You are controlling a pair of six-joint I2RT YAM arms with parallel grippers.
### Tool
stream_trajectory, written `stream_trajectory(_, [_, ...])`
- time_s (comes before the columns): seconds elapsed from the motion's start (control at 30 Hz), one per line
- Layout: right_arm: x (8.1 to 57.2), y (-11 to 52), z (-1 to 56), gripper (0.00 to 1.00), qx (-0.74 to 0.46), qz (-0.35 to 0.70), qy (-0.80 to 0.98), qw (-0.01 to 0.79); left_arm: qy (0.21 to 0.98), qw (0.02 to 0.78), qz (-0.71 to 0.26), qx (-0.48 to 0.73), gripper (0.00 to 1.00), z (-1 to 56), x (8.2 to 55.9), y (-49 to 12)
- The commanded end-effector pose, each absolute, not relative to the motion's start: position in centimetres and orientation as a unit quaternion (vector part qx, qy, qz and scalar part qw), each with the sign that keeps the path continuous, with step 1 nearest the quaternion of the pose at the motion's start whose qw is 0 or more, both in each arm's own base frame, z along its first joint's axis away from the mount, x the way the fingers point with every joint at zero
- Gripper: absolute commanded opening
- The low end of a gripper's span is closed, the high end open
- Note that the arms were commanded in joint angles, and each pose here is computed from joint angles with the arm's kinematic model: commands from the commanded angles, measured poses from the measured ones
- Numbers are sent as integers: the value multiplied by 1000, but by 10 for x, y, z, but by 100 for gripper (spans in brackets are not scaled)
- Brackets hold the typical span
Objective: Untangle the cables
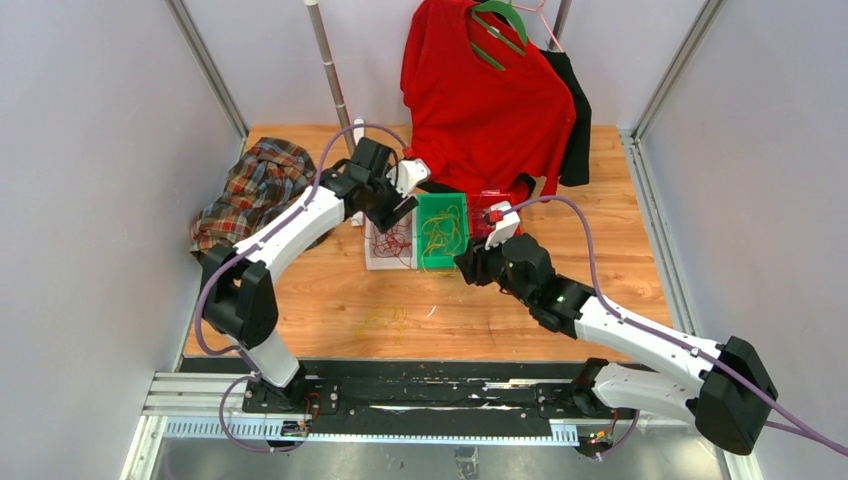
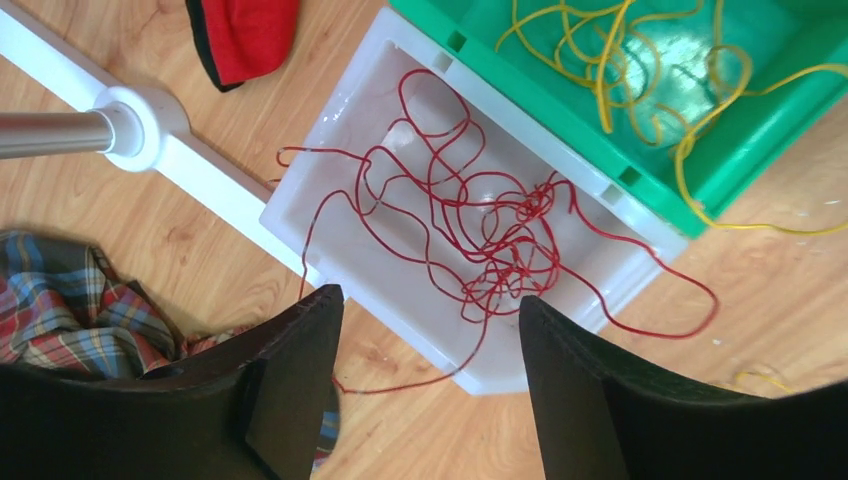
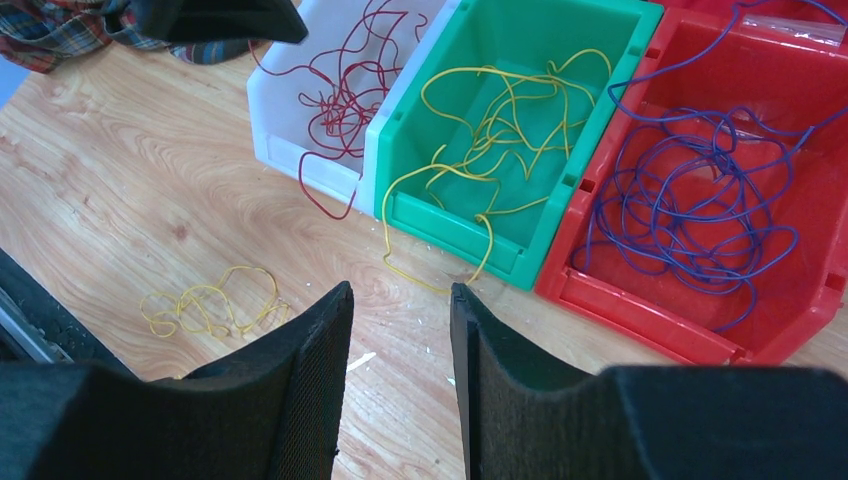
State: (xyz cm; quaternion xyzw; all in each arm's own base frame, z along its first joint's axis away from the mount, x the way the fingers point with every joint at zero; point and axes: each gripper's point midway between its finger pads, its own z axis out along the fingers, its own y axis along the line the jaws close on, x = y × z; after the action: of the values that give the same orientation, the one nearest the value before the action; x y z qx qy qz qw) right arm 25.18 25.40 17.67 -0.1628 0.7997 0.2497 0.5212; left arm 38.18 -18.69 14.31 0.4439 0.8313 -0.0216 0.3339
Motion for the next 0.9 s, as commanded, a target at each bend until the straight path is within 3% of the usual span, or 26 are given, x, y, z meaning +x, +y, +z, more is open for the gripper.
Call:
stream_trajectory(0.0, [256, 253, 194, 41, -163, 253, 792, 532, 828, 358, -68, 425, 71, 201, 375, -185])
stream_trajectory(0.17, [254, 259, 192, 49, -173, 264, 791, 524, 824, 374, -71, 419, 73, 236, 375, -143])
stream_trajectory(0.27, [246, 277, 190, 54, -203, 288, 786, 508, 846, 357, -59, 392, 75, 229, 371, -113])
stream_trajectory(0.43, [219, 326, 158, 62, -294, 299, 794, 440, 875, 337, -116, 328, 76, 213, 347, -94])
stream_trajectory(0.73, [160, 400, 97, 66, -440, 330, 772, 318, 884, 302, -165, 317, 77, 192, 309, -100])
stream_trajectory(0.87, [149, 411, 68, 62, -466, 321, 780, 267, 884, 304, -162, 314, 81, 204, 301, -96])
